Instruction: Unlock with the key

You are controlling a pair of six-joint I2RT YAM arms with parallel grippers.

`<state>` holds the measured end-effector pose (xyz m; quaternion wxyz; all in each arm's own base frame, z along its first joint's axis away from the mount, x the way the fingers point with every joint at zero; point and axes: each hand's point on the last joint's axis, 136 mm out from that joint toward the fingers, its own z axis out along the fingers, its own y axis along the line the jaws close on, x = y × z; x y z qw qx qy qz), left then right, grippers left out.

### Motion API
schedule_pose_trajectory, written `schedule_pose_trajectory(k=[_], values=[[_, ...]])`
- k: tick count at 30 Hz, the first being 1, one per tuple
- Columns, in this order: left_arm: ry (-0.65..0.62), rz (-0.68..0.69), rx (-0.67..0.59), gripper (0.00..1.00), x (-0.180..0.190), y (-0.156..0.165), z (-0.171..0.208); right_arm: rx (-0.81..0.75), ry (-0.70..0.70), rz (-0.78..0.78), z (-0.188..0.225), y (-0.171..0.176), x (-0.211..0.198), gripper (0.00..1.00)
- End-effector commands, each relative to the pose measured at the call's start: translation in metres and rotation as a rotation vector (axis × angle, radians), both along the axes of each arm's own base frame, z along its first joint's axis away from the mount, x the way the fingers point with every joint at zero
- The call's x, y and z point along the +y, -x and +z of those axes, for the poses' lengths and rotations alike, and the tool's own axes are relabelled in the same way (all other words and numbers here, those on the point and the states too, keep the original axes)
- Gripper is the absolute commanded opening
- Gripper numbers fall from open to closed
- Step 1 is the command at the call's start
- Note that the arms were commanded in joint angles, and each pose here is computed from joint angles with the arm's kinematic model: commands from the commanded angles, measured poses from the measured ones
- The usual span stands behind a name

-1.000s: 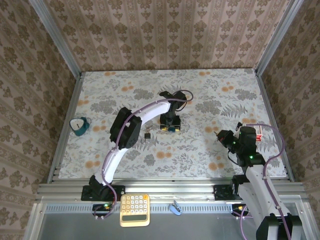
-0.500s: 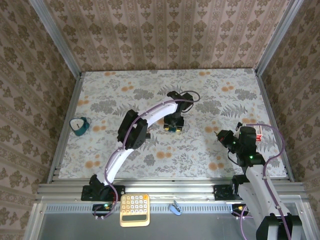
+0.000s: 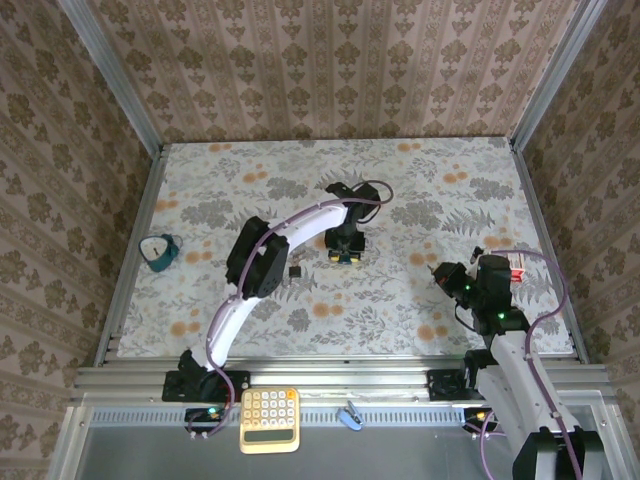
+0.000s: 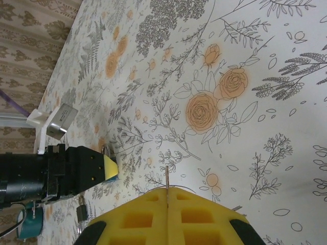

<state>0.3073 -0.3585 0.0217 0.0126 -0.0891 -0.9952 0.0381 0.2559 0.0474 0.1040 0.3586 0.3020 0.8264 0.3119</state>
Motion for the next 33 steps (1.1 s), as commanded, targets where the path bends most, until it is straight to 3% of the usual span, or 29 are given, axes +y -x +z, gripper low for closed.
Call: schedule_pose_trajectory(k=[1,11,19,33], values=[[-0.042,0.032,0.063,0.31,0.018,0.008,-0.021,-0.035,0.008,0.059,0.006,-0.001,0.012,0.0],[0.053,0.199,-0.061,0.31,0.061,-0.014,0.037,-0.121,0.074,0.278,0.02,-0.018,0.072,0.0],[0.115,0.348,-0.119,0.31,0.097,-0.014,0.059,-0.188,0.075,0.377,0.031,-0.036,0.111,0.0],[0.311,0.618,-0.187,0.31,0.113,0.005,0.095,-0.346,0.001,0.544,0.054,-0.046,0.181,0.0]])
